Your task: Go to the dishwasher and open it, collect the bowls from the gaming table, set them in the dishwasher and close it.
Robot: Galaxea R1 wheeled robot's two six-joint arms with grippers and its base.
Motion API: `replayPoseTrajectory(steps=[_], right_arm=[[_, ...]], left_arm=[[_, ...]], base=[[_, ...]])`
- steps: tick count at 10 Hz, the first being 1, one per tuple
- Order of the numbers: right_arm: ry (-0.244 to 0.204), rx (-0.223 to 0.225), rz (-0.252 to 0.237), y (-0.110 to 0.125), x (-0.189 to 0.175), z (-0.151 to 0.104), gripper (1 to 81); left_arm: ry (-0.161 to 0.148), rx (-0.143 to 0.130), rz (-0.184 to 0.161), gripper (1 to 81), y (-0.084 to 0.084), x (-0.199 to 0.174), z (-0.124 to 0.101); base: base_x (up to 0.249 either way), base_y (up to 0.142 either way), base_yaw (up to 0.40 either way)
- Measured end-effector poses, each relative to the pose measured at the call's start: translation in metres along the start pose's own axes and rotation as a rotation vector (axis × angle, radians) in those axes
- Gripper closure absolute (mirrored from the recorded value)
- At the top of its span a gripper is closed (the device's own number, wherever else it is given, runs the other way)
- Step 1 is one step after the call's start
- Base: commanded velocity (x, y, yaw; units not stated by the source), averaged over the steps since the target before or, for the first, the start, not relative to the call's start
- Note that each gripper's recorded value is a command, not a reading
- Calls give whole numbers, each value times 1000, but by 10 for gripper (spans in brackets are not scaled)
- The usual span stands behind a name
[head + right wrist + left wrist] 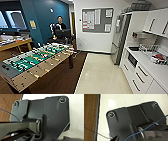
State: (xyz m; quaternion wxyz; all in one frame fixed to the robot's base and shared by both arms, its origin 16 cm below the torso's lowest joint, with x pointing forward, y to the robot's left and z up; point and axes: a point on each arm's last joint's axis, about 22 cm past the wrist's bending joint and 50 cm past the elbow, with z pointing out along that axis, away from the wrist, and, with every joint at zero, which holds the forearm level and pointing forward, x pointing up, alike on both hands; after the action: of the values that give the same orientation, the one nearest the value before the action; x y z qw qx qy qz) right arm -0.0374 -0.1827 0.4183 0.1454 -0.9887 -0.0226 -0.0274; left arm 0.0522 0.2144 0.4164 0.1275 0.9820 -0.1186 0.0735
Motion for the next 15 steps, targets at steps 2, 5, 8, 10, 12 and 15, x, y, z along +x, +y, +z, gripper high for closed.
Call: replayPoseTrajectory(steps=[2, 5, 8, 10, 12, 15], right_arm=[[0, 2, 0, -2, 0, 0, 10], [0, 2, 0, -2, 0, 0, 10], [-1, 2, 0, -2, -1, 0, 10], [-4, 2, 1, -2, -3, 0, 10], [-11, 4, 3, -3, -10, 0, 10], [-11, 4, 3, -3, -9, 0, 10]], left_arm=[[-1, 2, 1, 10, -1, -1, 0], [-2, 3, 1, 10, -1, -1, 0], [-3, 10, 2, 10, -3, -1, 0], [-6, 14, 2, 10, -5, -2, -1], [-4, 8, 1, 10, 0, -1, 1], [-9, 10, 1, 10, -1, -2, 0]], base=[[0, 0, 368], [0, 0, 368], [0, 0, 368], [0, 0, 368], [0, 0, 368], [0, 0, 368]])
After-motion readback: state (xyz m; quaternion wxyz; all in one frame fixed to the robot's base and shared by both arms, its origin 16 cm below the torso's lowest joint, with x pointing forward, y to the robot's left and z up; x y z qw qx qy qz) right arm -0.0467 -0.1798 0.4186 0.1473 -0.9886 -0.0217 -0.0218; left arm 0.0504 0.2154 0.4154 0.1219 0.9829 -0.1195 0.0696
